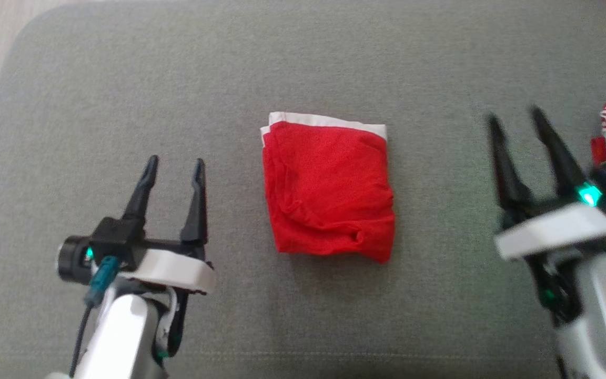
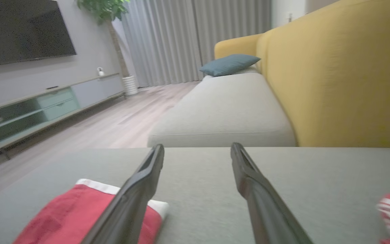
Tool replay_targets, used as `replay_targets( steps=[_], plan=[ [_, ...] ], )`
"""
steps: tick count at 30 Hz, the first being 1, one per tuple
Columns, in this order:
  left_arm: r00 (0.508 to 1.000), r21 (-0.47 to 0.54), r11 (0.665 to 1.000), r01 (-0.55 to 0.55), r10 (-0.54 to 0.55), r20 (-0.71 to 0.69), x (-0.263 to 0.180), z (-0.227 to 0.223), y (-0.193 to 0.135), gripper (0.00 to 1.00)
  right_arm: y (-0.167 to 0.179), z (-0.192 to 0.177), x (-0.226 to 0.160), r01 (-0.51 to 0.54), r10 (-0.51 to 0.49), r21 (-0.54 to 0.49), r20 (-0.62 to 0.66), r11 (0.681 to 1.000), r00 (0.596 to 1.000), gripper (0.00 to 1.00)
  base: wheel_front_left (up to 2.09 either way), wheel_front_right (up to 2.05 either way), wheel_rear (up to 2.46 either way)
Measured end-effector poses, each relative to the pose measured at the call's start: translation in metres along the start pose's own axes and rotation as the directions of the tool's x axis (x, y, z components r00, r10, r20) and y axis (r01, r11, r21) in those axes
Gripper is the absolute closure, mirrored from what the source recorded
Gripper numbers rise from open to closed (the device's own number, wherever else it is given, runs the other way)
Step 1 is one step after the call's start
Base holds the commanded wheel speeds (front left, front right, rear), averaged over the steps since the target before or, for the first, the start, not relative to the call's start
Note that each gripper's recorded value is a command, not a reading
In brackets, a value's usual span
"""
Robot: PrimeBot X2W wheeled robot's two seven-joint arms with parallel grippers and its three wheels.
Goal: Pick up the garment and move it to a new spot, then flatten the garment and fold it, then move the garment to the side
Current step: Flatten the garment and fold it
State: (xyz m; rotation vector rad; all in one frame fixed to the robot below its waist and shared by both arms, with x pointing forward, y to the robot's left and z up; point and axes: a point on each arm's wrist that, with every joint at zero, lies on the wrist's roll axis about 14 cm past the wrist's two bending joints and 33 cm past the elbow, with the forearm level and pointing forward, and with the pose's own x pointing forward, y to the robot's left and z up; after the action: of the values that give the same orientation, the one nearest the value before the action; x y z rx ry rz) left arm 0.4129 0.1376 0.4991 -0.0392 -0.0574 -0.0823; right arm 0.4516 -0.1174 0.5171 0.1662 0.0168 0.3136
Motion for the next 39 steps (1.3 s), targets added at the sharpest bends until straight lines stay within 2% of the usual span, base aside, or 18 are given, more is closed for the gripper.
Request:
replay_targets(
  steps=[3,7,21,39],
  plan=[
    [1.0,0.016,1.0,-0.003,0.003,0.013,-0.001,0.005,0.003,0.0,-0.03,-0.002,-0.031,0.112,-0.113,-0.018,-0.014,0.993,0.994,0.0,0.0,0.0,0.0],
    [1.0,0.023,1.0,-0.007,0.007,-0.005,-0.012,0.0,0.004,0.0,-0.036,-0.001,-0.056,0.17,-0.17,-0.012,-0.023,0.985,0.985,0.0,0.0,0.0,0.0],
    [1.0,0.051,0.999,-0.001,0.003,-0.028,-0.051,0.005,0.005,0.0,-0.023,0.007,-0.109,0.209,-0.209,0.0,-0.029,0.978,0.977,0.0,0.0,0.0,0.0],
    [1.0,0.067,0.998,-0.008,0.009,-0.023,-0.067,0.013,0.005,0.0,-0.017,0.006,-0.126,0.219,-0.219,-0.007,-0.052,0.976,0.974,0.0,0.0,0.0,0.0]
  ],
)
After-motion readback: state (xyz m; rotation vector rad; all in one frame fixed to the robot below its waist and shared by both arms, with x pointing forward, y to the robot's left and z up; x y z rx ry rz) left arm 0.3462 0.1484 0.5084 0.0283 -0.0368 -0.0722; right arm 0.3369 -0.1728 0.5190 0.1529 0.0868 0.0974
